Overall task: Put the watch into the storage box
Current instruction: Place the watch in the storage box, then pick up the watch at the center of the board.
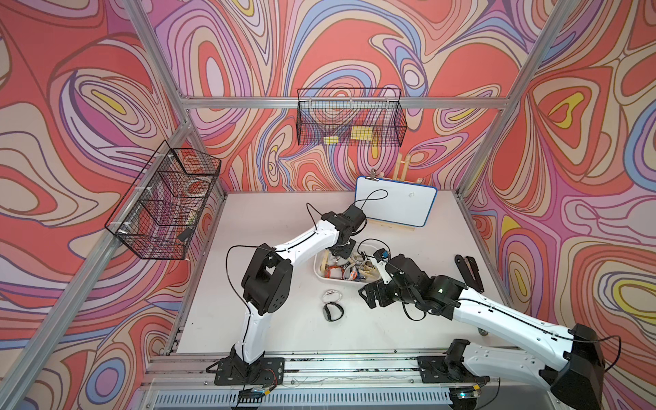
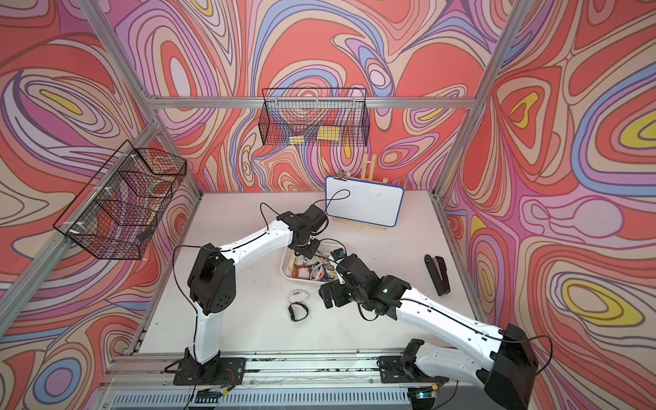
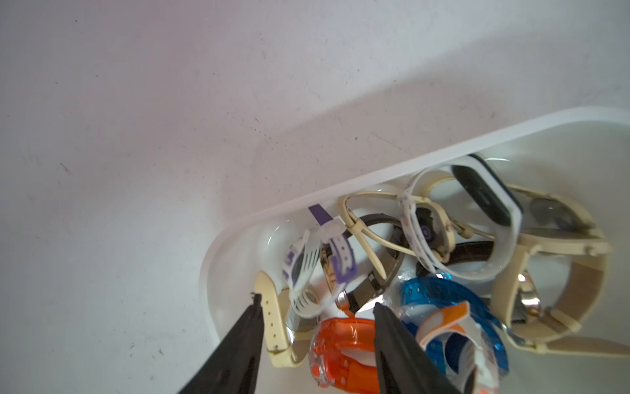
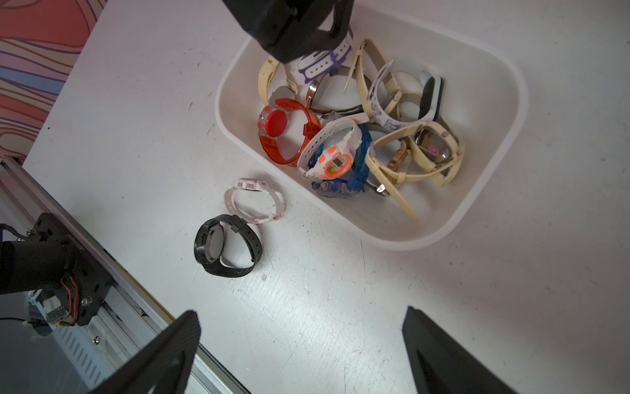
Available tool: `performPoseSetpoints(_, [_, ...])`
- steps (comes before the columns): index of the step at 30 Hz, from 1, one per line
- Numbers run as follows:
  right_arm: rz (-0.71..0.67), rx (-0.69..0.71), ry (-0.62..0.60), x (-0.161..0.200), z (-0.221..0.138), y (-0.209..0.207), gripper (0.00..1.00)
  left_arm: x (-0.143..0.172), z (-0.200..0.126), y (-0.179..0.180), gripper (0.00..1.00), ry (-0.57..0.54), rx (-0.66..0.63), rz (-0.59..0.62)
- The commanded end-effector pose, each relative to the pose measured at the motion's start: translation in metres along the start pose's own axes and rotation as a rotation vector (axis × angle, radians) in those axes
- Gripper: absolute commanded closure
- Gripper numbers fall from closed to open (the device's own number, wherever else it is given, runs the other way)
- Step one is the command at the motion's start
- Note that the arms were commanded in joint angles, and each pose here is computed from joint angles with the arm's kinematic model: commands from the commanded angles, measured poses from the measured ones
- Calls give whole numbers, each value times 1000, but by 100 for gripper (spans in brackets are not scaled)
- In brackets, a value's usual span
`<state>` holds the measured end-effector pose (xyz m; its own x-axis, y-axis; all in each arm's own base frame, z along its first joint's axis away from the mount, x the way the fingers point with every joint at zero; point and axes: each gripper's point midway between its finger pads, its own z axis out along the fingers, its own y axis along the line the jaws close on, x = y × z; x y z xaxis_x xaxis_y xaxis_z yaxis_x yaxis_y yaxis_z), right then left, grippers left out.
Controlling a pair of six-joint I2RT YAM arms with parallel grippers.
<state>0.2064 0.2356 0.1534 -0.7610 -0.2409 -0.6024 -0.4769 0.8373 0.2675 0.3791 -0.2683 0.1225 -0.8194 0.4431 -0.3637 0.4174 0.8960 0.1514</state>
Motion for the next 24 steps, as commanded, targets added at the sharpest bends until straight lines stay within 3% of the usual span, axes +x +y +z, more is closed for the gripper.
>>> performPoseSetpoints(1, [11,15,-13,0,-1,-5,1,8,-30,8,40,-14,-4,-19])
performPoseSetpoints(6, [40,4,-14,-1,3,-4,2,16,-82,22,38,-119,21,-73])
performPoseSetpoints(11, [74,-110,-5,-5,16,18,2,50,-141,26,37,-247,74,-94])
performPoseSetpoints(17, [92,-239,108,3,49,50,7,123,-187,18,33,-365,216,-148])
performPoseSetpoints(20, [62,-257,145,9,57,62,10,162,-193,9,30,-392,338,-205])
performPoseSetpoints(24, [58,-214,225,28,74,56,22,204,-194,6,29,-411,430,-257])
